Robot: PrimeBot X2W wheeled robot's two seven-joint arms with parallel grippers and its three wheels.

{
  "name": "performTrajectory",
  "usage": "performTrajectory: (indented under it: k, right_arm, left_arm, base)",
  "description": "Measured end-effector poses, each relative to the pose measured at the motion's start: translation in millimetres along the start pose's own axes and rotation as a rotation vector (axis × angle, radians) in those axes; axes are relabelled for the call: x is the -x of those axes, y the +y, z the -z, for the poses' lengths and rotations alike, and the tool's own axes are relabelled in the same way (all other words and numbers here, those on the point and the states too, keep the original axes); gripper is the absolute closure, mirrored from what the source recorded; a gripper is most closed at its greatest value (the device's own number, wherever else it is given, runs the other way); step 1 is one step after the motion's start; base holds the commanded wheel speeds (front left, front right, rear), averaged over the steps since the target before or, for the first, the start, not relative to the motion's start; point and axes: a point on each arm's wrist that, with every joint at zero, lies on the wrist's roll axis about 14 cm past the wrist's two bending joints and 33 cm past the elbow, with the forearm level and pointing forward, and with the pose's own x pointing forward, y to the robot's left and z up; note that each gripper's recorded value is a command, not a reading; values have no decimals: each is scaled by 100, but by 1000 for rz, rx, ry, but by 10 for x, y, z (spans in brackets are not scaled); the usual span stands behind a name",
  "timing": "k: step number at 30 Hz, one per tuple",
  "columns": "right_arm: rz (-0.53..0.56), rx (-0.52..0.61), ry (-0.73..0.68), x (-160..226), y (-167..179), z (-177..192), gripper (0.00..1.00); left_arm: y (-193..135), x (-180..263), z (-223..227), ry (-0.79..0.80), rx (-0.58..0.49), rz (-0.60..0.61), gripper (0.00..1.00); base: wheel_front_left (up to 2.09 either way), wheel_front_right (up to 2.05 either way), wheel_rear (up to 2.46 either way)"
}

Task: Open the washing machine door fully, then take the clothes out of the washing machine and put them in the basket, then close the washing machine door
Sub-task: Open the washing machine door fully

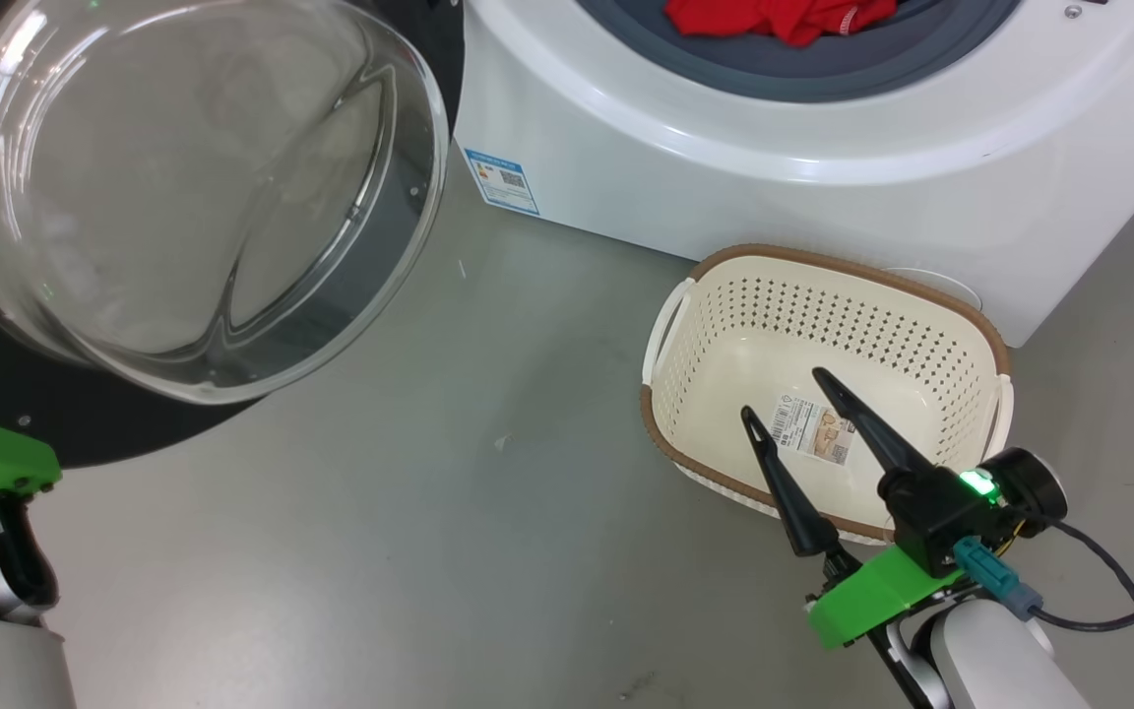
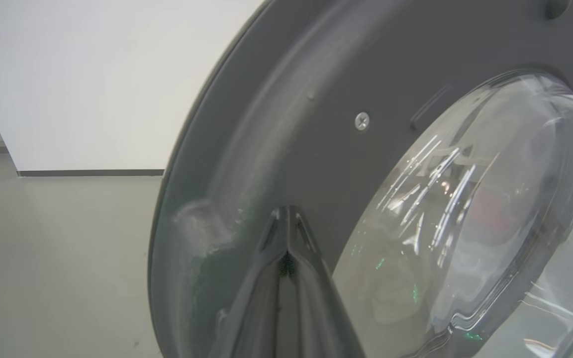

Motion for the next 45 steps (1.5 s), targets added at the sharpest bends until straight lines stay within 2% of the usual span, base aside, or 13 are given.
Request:
performTrajectory:
  k: [3,4,5,6,15,26,32,45]
  right_arm:
    - [2,5,-12,-29,-17,-44,0]
    - [3,6,-15,-35,-24,-54,0]
    - [6,6,-16,-34,-34,-57,0]
    - [8,6,-15,-30,-42,-55,0]
    - [40,25,-39,18,-123,-178,0]
    - [152,47,-107,193,-435,-475,0]
    - [231,16,-154,356,-639,-647,0]
    - [453,65,-222,982,-1175,-970,0]
  left_arm:
    - [-20,5,5,-1,0,9,100]
    - [-39,4,0,-4,-5,17,65]
    - [-55,3,-13,-9,-10,22,9]
    - [-73,3,-30,-16,-14,27,0]
    - [-229,96,-353,-134,-11,92,0]
    - [-935,338,-722,-271,18,323,0]
    - [-1365,531,-654,-257,50,458,0]
    - [-2100,993,-299,-144,133,683,0]
  base:
    - [0,0,0]
    - [0,0,0]
    - [0,0,0]
    - [0,0,0]
    - [0,0,0]
    - [0,0,0]
    - [0,0,0]
    - [0,0,0]
